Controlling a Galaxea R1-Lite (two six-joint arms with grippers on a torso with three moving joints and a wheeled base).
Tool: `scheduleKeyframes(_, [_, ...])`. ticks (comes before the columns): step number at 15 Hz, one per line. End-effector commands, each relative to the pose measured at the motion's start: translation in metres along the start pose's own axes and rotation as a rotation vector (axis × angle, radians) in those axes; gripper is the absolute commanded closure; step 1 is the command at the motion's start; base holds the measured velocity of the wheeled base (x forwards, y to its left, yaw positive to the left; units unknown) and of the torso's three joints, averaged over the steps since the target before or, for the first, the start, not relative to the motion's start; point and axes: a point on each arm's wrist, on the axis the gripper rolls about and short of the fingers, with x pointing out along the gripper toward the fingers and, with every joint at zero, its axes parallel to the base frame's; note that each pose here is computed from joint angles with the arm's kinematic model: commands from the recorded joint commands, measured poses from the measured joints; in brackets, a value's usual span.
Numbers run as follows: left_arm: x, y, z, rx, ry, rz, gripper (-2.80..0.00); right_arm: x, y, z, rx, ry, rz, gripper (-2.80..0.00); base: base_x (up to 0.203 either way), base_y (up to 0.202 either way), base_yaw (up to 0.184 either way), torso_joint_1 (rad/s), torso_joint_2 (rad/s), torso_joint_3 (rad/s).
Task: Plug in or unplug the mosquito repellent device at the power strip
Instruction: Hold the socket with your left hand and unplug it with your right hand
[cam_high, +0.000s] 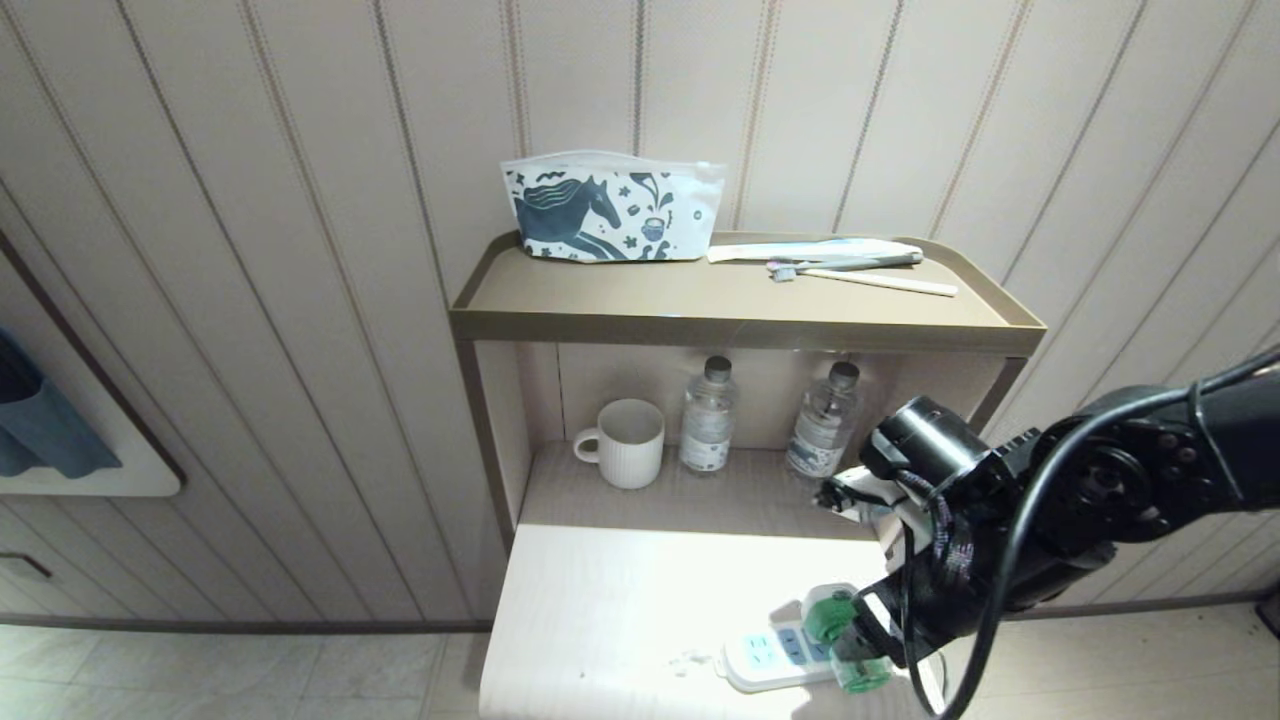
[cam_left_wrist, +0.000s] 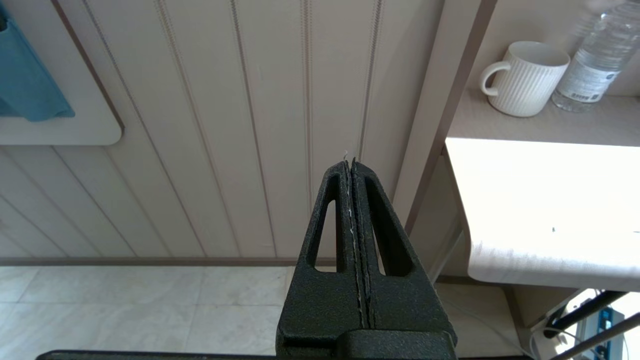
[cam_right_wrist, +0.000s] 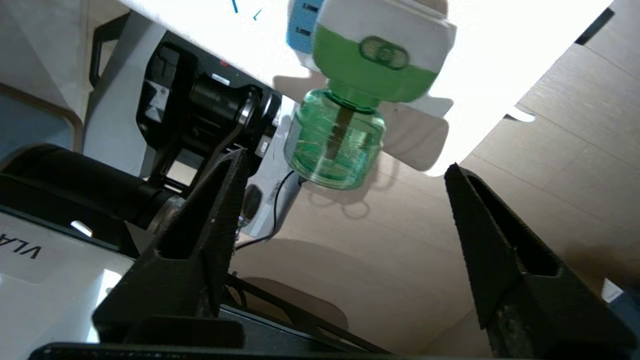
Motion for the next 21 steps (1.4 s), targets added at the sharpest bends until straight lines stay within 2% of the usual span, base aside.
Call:
scheduleKeyframes(1, [0.0,0.0,0.0,0.0,-0.001,0.0,0.0,0.019,0.004,0.003,-0.015,0.054,0.001,-2.8,0.0,0.0,0.0,0.0,0.0,0.0])
scheduleKeyframes(7, [0.0,0.0,0.0,-0.006,0.001,0.0,0.0,0.048,0.001,0.011,-0.003,0.079,-0.007,-2.8,0.0,0.0,0.0,0.0,0.0,0.0])
scheduleKeyframes(9, [0.0,0.0,0.0,-0.006,0.001,0.0,0.0,0.052,-0.001,0.016,-0.002,0.057,-0.005,-2.8,0.0,0.0,0.0,0.0,0.0,0.0])
scheduleKeyframes(15, [0.0,0.0,0.0,-0.006,0.001,0.0,0.0,0.06,-0.002,0.019,0.007,0.073,-0.009,-2.8,0.0,0.0,0.0,0.0,0.0,0.0])
scheduleKeyframes(16, [0.0,0.0,0.0,-0.006,0.001,-0.001,0.0,0.062,-0.002,0.019,0.013,0.077,-0.015,-0.21,0.0,0.0,0.0,0.0,0.0,0.0])
scheduleKeyframes(17, [0.0,0.0,0.0,-0.006,0.001,0.0,0.0,0.063,-0.002,0.019,0.02,0.081,-0.029,0.0,0.0,0.0,0.0,0.0,0.0,0.0])
scheduleKeyframes(21, [0.0,0.0,0.0,-0.006,0.001,-0.001,0.0,0.071,-0.002,0.02,0.027,0.097,-0.045,0.0,0.0,0.0,0.0,0.0,0.0,0.0])
